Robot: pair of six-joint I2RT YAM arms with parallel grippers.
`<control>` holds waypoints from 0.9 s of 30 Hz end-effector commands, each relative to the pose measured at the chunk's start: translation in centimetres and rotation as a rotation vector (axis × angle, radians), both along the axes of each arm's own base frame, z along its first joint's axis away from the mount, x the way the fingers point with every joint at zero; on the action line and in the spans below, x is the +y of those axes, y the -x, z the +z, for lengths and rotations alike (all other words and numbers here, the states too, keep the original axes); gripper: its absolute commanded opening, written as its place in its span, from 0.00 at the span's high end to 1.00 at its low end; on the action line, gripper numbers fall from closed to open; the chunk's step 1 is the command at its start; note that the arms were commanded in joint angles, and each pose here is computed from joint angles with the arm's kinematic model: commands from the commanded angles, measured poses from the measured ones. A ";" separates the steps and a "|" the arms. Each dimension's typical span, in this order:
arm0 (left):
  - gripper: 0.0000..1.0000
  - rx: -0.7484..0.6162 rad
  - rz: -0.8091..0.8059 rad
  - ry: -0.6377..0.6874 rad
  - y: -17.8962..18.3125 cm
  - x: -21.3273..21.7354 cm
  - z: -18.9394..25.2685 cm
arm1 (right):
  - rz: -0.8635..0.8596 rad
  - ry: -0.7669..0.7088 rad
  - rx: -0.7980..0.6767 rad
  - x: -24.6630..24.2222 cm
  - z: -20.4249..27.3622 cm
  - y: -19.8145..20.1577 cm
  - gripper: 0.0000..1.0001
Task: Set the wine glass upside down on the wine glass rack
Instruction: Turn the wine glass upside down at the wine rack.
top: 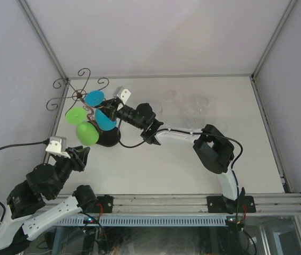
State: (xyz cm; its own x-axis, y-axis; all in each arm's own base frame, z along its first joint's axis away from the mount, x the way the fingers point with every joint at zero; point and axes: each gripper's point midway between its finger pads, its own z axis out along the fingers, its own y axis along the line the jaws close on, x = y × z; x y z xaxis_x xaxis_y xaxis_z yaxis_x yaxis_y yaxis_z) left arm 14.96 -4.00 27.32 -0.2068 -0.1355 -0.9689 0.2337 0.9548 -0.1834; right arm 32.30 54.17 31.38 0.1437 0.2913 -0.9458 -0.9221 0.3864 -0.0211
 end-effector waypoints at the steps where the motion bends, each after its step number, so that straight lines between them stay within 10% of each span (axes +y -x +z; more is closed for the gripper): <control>1: 0.64 -0.021 -0.003 0.016 -0.3 -0.4 0.3 | 0.017 -0.099 -0.066 -1.0 3.4 1.2 1.00; 27: 0.63 -0.017 0.005 0.007 -0.5 -0.5 0.2 | -0.008 -0.090 -0.128 -4.0 4.2 3.0 1.00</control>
State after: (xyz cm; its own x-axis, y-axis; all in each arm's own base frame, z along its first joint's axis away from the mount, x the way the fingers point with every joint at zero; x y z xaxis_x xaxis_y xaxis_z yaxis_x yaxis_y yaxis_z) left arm 15.04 -3.86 27.42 -0.2022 -0.1426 -0.9689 0.2222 0.9569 -0.1872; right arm 30.19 51.82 31.07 0.1910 0.3110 -0.9310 -0.9257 0.3726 -0.0655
